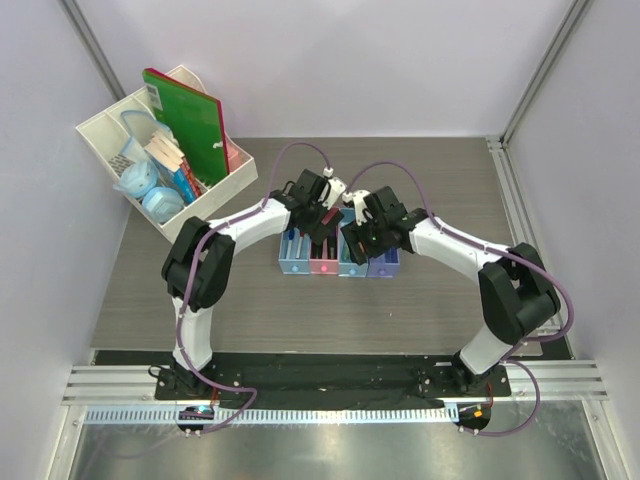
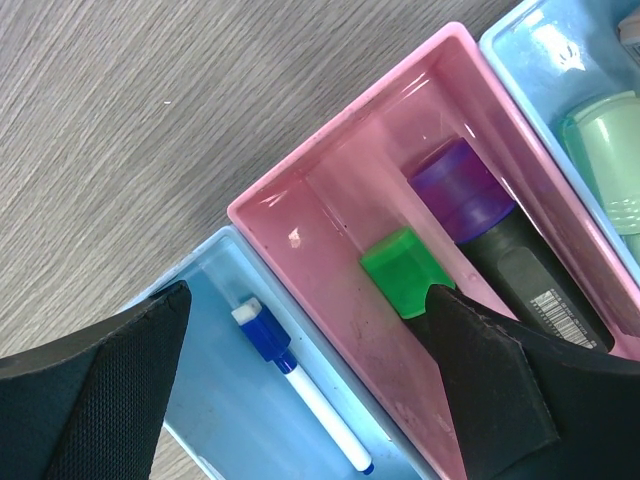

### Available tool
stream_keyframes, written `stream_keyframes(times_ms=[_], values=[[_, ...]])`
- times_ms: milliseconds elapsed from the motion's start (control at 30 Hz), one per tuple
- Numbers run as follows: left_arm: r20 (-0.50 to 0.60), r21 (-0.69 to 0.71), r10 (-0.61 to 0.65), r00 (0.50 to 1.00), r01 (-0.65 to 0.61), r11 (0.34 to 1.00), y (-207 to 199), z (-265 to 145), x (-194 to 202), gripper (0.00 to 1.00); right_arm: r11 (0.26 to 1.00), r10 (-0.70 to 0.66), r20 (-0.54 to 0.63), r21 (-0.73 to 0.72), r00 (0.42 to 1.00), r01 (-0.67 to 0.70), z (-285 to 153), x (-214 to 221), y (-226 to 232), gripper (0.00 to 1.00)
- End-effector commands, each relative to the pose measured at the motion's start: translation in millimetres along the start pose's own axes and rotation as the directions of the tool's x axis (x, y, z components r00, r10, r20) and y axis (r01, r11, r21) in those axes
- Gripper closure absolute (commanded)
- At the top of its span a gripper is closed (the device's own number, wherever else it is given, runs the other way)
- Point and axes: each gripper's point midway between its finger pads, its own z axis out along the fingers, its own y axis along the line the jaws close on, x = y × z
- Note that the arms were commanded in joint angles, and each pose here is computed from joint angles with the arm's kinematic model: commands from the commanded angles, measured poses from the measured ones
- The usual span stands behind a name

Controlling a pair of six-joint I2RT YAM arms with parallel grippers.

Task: Sort the stationery into containers
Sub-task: Move the storage box to the center of the board, then reset both arms

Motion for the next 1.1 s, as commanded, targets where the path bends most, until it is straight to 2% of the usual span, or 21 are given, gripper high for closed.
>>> stream_keyframes(times_ms=[0, 300, 600, 733, 833, 933, 1000, 1067], values=[[0.089, -0.025, -0.032, 0.996, 0.035, 0.999, 10, -24, -26, 0.0, 0.998, -0.066, 0.017, 0.027, 0.998, 0.065, -20, -7, -1, 0.29], [0.23, 0.024, -0.111, 0.967, 0.109, 0.994, 11, -96, -55, 0.0, 0.99, -0.127, 0.091, 0.077, 0.988, 0.12, -51, -44, -7, 0.19], [0.371, 0.056, -0.141, 0.918, 0.129, 0.99, 16, -185, -69, 0.0, 0.976, -0.196, 0.175, 0.134, 0.965, 0.174, -103, -80, -11, 0.03], [0.381, 0.015, -0.114, 0.917, 0.118, 0.993, 24, -211, -43, 0.0, 0.966, -0.239, 0.172, 0.144, 0.956, 0.215, -138, -72, -16, 0.0], [0.385, -0.003, -0.117, 0.915, 0.128, 0.992, 34, -229, -17, 0.0, 0.962, -0.263, 0.243, 0.143, 0.934, 0.234, -170, -65, -19, 0.0], [0.414, 0.029, -0.153, 0.897, 0.155, 0.987, 46, -249, 8, 0.0, 0.972, -0.223, 0.321, 0.145, 0.92, 0.185, -200, -48, -39, 0.0], [0.427, 0.048, -0.175, 0.887, 0.171, 0.984, 55, -259, 24, 0.0, 0.969, -0.205, 0.367, 0.208, 0.907, 0.134, -224, -38, -63, 0.0], [0.452, 0.019, -0.164, 0.877, 0.174, 0.985, 59, -266, 44, 0.0, 0.966, -0.175, 0.378, 0.244, 0.909, 0.085, -227, -18, -83, 0.0]])
